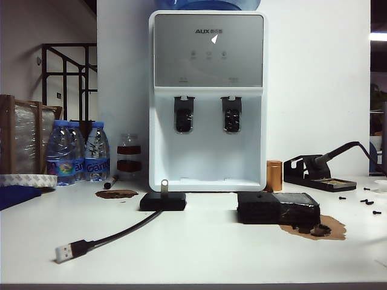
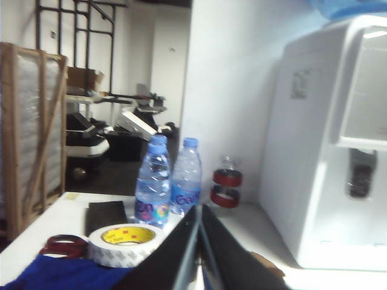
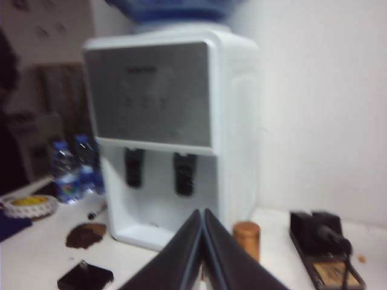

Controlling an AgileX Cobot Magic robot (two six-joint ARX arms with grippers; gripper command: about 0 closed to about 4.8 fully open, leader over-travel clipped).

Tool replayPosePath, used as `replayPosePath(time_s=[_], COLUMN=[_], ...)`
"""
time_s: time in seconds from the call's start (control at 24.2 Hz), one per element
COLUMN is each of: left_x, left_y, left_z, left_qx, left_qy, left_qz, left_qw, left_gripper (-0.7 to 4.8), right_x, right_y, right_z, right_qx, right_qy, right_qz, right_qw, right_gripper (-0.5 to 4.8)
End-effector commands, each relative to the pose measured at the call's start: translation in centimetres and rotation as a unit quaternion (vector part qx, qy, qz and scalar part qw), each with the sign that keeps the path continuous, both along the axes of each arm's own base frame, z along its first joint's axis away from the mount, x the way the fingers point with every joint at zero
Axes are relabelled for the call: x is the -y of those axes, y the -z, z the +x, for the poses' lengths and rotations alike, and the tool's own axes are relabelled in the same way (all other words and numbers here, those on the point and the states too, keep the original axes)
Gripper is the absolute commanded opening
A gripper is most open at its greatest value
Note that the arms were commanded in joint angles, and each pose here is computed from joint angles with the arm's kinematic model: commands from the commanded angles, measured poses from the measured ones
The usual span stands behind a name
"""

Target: Take the USB flash drive out of the black sponge and insert it into the slot on top of the black USB adpator box.

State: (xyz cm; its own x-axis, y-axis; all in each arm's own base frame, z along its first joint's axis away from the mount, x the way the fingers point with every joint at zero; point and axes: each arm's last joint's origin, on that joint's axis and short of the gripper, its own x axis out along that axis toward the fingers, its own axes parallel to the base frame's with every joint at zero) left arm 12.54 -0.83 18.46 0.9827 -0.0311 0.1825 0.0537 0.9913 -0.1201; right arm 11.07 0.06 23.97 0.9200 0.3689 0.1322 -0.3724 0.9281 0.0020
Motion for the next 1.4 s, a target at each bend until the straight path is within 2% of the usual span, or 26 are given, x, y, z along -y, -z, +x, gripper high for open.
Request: replayPosePath(time_s=[0.04, 0.21, 0.33, 0.45, 0.79, 0.87, 0.99, 1.32, 1.4], left_x=[0.0, -0.1, -0.1, -0.2, -0.2, -0.2, -0.2, -0.2, -0.2], left_y=[0.4, 0.5, -0.1, -0.1, 1.7, 2.6, 3.5, 3.5, 3.5], left_z=[-0.5, -1.1, -1.8, -2.4, -2.8, -2.8, -2.9, -2.9, -2.9], left_qx=[-0.021, -0.03, 0.006, 0.011, -0.072, -0.121, -0.165, -0.162, -0.161], left_qy=[0.004, 0.003, -0.002, -0.003, -0.007, -0.004, 0.0, 0.0, -0.003], left_qz=[0.005, 0.007, 0.029, 0.033, 0.088, 0.108, 0.121, 0.12, 0.135], left_qw=[1.0, 1.0, 1.0, 0.999, 0.993, 0.987, 0.979, 0.979, 0.978], left_gripper=[-0.04, -0.04, -0.04, -0.04, -0.04, -0.04, -0.04, -0.04, -0.04], right_x=[0.0, 0.2, 0.2, 0.2, 0.2, 0.2, 0.2, 0.1, 0.1], right_y=[1.6, 2.7, 4.3, 5.5, 6.5, 7.0, 7.0, 6.9, 6.9], right_z=[-0.5, -0.9, -1.3, -1.5, -1.4, -1.4, -1.4, -1.4, -1.4], right_qx=[0.031, 0.044, 0.051, 0.015, -0.026, -0.046, -0.046, -0.045, -0.045], right_qy=[0.008, 0.035, 0.056, 0.051, 0.084, 0.089, 0.086, 0.083, 0.083], right_qz=[0.036, 0.055, 0.072, 0.081, 0.06, 0.053, 0.054, 0.055, 0.055], right_qw=[0.999, 0.997, 0.995, 0.995, 0.994, 0.994, 0.994, 0.994, 0.994], right_gripper=[-0.02, -0.02, -0.02, -0.02, -0.02, -0.02, -0.01, -0.01, -0.01])
